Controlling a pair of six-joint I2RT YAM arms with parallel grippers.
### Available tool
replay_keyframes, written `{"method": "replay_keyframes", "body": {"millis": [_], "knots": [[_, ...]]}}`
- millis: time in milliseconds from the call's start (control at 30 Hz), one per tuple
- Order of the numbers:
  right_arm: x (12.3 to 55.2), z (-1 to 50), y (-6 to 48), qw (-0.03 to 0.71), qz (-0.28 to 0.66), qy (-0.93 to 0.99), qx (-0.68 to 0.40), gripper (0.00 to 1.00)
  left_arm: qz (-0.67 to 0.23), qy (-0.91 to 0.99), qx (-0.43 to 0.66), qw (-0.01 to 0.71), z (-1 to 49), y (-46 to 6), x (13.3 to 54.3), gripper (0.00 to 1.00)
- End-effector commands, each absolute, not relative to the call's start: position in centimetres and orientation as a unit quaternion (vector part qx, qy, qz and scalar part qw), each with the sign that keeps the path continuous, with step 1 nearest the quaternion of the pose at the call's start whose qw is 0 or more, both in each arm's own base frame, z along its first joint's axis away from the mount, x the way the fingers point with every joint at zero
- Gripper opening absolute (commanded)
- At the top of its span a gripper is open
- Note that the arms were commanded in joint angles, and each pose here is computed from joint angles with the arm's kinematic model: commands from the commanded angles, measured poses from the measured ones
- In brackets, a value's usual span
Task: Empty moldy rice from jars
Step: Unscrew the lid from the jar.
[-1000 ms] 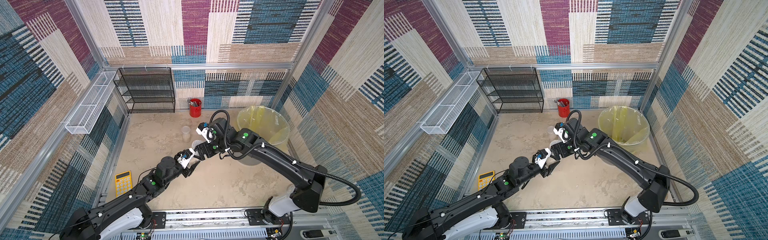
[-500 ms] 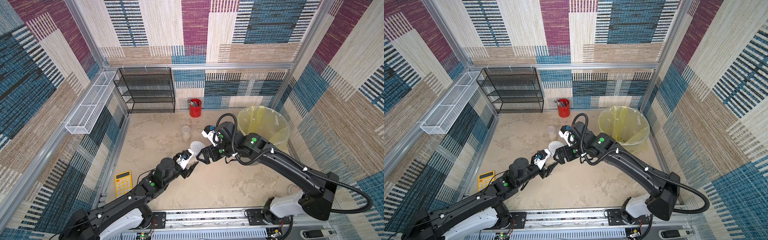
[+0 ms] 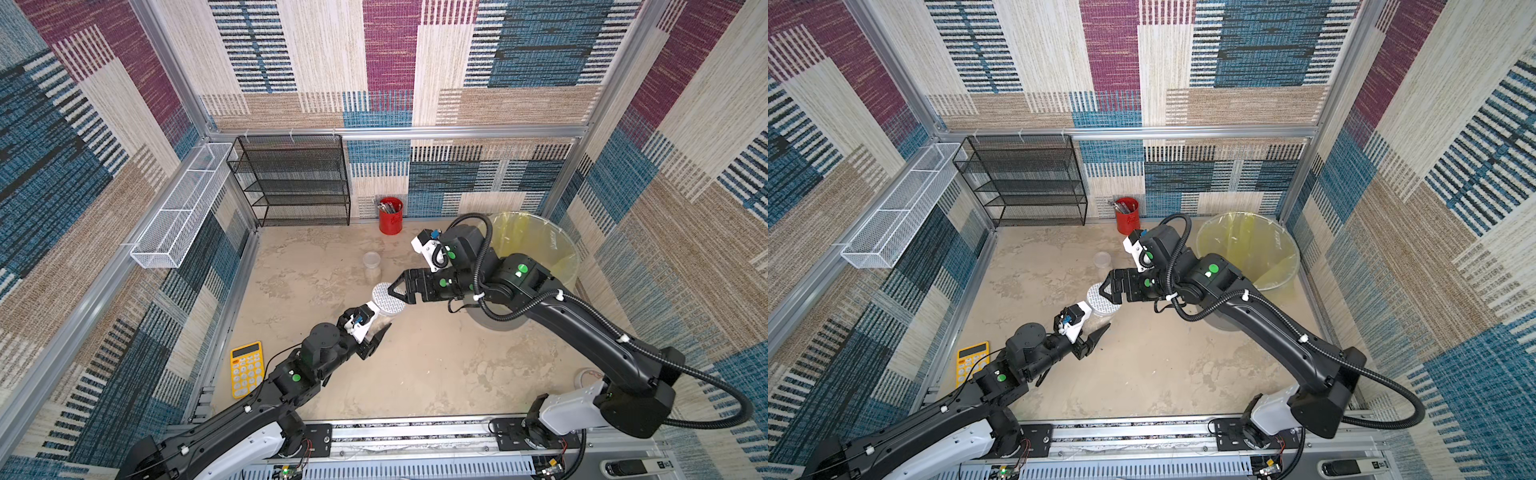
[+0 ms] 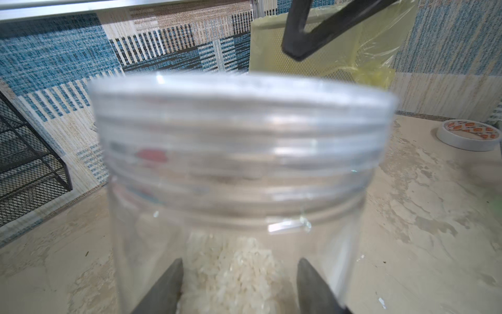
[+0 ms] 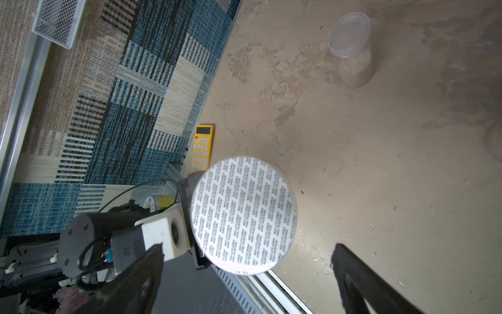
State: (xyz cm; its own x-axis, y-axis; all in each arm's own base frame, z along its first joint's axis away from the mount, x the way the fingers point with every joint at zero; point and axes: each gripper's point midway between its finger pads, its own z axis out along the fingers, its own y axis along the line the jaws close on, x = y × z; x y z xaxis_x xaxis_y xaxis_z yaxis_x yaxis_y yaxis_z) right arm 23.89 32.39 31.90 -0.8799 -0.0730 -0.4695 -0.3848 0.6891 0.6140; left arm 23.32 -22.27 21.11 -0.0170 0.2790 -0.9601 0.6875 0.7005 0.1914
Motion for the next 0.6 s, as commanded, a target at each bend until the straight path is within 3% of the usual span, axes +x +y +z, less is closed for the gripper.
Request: {"method": "replay_keyframes", "body": {"millis": [0, 167, 567], "knots": [[24.1, 31.8, 32.6, 0.159, 0.384, 0.906, -0.079, 0.98, -0.136, 0.675, 0.351, 0.635, 22.3, -21.8, 24.0, 0.36], [25.4, 32.1, 32.5, 0.146, 0.366, 0.917, -0.058, 0.98, -0.12, 0.669, 0.354, 0.642, 21.9, -22.0, 24.6, 0.36], [25.5, 27.6, 33.4, 0.077, 0.332, 0.939, -0.056, 1.0, -0.11, 0.667, 0.362, 0.641, 21.0, -22.7, 25.3, 0.36]]}}
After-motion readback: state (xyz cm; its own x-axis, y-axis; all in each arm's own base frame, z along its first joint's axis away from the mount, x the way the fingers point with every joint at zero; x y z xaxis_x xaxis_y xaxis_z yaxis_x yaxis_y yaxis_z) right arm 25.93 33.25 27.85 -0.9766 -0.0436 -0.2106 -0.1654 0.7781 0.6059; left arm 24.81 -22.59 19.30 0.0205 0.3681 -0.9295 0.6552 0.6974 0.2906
